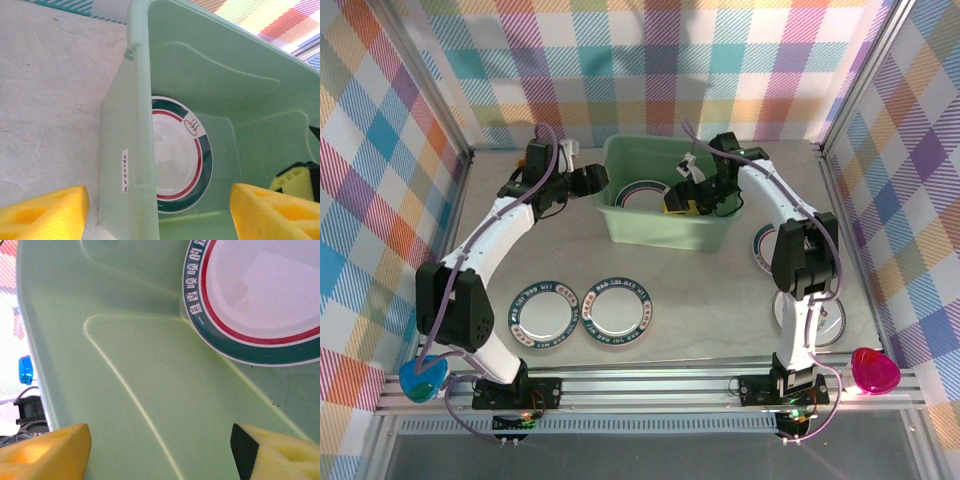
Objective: Place the plates into the plastic bin on the countertop
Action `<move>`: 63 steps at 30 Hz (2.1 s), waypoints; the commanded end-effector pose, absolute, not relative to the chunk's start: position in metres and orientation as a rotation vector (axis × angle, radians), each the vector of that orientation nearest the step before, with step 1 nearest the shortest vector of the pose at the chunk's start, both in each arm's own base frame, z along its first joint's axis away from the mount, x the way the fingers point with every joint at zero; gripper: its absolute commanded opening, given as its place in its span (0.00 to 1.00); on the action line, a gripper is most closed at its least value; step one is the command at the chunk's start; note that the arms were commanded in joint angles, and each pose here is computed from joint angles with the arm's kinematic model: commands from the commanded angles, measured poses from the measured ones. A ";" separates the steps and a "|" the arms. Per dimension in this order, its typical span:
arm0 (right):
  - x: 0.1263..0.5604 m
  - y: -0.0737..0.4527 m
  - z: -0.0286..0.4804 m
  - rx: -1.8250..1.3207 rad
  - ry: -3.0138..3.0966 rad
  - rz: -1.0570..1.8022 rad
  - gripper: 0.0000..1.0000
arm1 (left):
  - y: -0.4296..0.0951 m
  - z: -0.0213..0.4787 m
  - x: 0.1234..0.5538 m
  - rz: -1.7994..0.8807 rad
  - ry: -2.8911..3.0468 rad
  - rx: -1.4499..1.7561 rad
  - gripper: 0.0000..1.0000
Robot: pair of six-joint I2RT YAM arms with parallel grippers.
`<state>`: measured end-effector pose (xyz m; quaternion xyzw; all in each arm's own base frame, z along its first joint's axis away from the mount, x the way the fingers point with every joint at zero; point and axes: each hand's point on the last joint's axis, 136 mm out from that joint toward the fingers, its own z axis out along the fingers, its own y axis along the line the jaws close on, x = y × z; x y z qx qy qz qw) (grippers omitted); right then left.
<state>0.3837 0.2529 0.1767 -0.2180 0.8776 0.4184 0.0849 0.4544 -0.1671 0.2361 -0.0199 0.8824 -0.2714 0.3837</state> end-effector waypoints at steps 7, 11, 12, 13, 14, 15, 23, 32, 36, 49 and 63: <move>0.341 0.249 0.193 -0.732 2.581 1.320 0.74 | -0.187 0.232 0.458 -0.750 2.286 0.064 0.73; 0.358 0.249 0.209 -0.712 2.544 1.259 0.79 | -0.198 0.226 0.461 -0.723 2.298 0.132 0.72; 0.364 0.250 0.218 -0.711 2.513 1.247 0.80 | -0.203 0.225 0.461 -0.733 2.302 0.152 0.72; 0.369 0.250 0.226 -0.680 2.502 1.243 0.81 | -0.207 0.224 0.461 -0.737 2.307 0.166 0.71; 0.374 0.251 0.238 -0.674 2.468 1.232 0.82 | -0.210 0.222 0.461 -0.733 2.313 0.177 0.71; 0.379 0.250 0.247 -0.662 2.443 1.205 0.83 | -0.213 0.221 0.461 -0.732 2.314 0.189 0.70; 0.414 0.209 0.284 -0.408 2.401 0.997 0.88 | -0.215 0.208 0.461 -0.652 2.360 0.156 0.62; 0.436 0.120 0.298 -0.028 2.365 0.698 0.92 | -0.210 0.193 0.446 -0.507 2.440 0.063 0.39; 0.435 0.076 0.281 0.164 2.378 0.627 0.93 | -0.202 0.193 0.435 -0.478 2.442 0.002 0.35; 0.410 -0.027 0.176 0.634 2.535 0.425 0.97 | -0.170 0.199 0.404 -0.367 2.463 -0.080 0.27; 0.392 -0.089 0.115 0.807 2.643 0.227 0.99 | -0.185 0.233 0.409 -0.483 2.387 0.002 0.51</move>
